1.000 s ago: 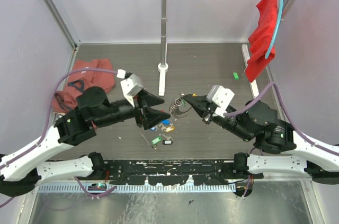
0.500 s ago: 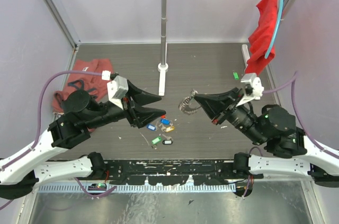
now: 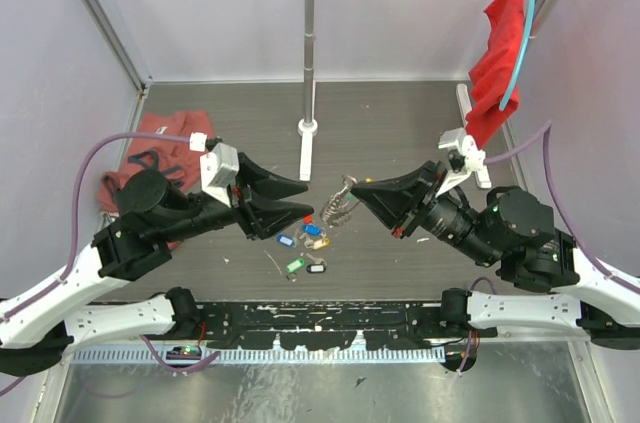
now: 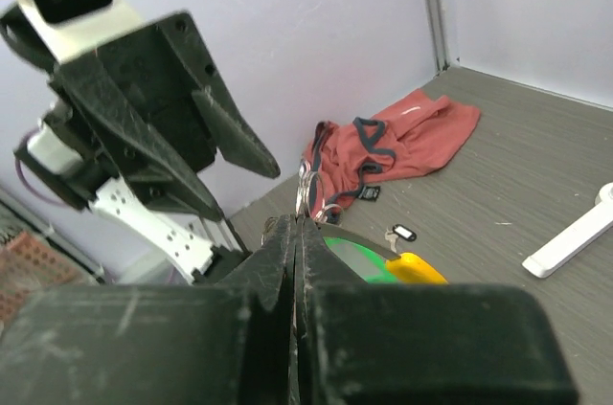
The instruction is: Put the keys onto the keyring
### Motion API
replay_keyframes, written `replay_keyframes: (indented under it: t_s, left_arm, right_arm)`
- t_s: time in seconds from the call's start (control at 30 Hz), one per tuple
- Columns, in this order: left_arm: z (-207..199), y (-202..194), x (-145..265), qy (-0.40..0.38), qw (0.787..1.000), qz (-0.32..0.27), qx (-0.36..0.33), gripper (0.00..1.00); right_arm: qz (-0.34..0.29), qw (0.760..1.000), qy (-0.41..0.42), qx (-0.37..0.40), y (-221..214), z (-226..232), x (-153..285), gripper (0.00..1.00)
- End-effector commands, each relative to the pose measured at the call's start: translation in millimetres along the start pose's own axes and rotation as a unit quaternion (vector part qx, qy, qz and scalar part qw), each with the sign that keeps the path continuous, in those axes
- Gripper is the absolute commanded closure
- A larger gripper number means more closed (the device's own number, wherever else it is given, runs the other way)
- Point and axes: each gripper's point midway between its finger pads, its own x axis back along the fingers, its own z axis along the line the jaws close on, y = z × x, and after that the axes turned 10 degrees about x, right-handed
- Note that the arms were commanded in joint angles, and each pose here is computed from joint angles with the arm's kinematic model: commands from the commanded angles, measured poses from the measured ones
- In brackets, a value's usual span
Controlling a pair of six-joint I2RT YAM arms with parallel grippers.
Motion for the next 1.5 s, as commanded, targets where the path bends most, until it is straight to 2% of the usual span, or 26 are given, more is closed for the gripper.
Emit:
replay_keyframes:
  t_s: [0.0,0.17,0.37,0.5,1.47]
  left_arm:
    - [-24,22,4,-0.058,0.998,-0.035,-0.018,0.55]
    - [-48,24,3,-0.128,0.991,-0.032,-0.034,0.65]
    - [-66,18,-2,-0.186,0.982,-0.009,-0.038,0.75]
    - [-71,16,-5,-0.207,0.978,0.0,-0.037,0.81]
    - [-56,8,-21,-0.174,0.984,0.009,-0.029,0.76]
  right_arm:
    - [-0.003,0.994,0.07,0.087,7,17,7,0.99]
    - [-0.025,0.984,0.1,0.145,8,20,14,0.99]
    - [-0.046,0.971,0.15,0.182,13,35,19,0.99]
    - [-0.049,0.969,0.152,0.19,12,36,17,0.99]
    - [-0.06,0.957,0.197,0.202,14,53,17,0.99]
